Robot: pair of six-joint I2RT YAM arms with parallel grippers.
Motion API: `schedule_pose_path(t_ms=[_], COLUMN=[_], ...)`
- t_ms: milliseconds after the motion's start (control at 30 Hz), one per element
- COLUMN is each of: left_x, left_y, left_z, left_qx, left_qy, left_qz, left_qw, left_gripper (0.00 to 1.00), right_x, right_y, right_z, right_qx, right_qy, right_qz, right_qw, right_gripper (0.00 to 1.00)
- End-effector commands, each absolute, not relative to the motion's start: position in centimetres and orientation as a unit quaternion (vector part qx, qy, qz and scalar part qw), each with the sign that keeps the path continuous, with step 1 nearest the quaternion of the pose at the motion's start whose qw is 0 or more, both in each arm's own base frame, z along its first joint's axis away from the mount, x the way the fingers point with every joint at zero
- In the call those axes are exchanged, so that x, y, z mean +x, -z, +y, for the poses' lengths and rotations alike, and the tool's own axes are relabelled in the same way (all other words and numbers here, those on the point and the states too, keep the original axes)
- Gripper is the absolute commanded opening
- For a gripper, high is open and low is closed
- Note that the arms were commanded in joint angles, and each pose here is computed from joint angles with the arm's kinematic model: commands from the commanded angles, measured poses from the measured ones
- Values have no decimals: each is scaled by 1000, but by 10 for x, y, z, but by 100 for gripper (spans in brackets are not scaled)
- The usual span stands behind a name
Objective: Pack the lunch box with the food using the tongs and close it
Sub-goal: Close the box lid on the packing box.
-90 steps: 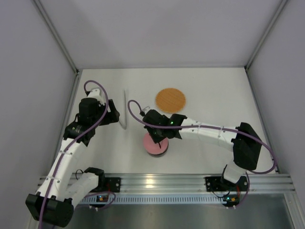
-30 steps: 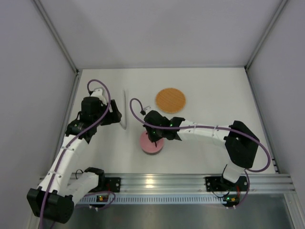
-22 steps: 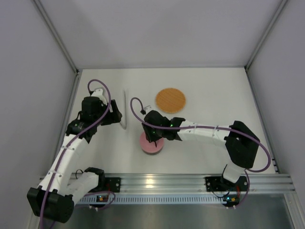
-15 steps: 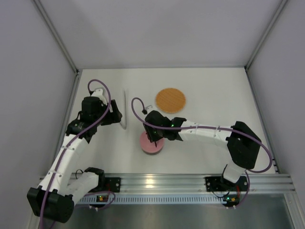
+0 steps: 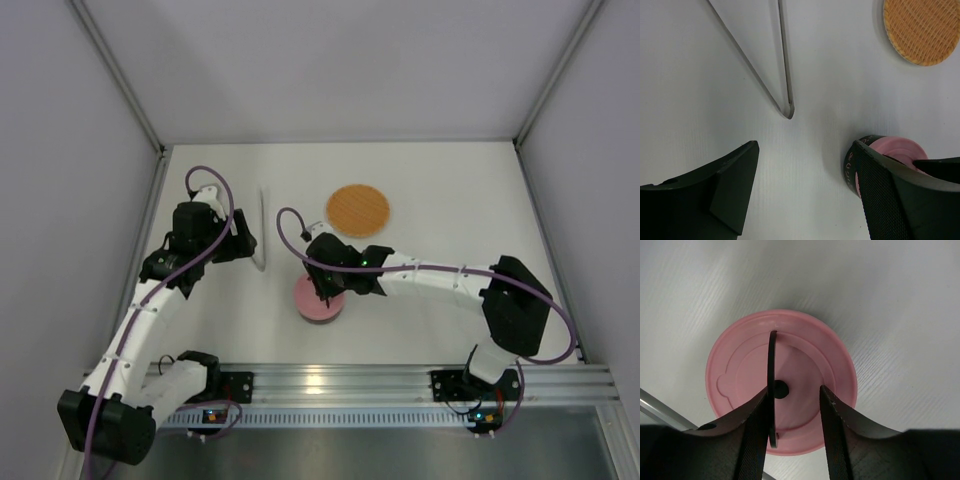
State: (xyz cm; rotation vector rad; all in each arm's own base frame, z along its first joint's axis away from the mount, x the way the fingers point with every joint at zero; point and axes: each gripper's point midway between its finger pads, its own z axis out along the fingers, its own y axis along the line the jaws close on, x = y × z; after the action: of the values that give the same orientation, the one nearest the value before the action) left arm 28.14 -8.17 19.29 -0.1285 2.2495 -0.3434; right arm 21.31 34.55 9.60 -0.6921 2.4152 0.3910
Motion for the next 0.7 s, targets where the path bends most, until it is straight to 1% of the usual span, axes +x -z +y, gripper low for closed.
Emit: schedule_pose_path(t_ms=[0,133,467,667], left_x=[284,284,284,284], left_y=[-195,-195,-193,-192], left_z=[-85,-85,-85,-85], left_qx=[-41,-41,-42,-41], left_qy=[143,142,141,140], left_qz=[894,895,896,897], left_qw=[423,421,418,417], left_gripper=[80,80,80,80], right_x=[212,210,194,194], right_y=[-114,-116,-74,-81], right_z=[336,336,342,343], right_qx=[-270,-275,-304,-308], right_qy=[-128,-126,-105,-103], right_qz=[902,898,908,905], right_qw=[312,318,267,276], right_gripper=[42,46,47,48])
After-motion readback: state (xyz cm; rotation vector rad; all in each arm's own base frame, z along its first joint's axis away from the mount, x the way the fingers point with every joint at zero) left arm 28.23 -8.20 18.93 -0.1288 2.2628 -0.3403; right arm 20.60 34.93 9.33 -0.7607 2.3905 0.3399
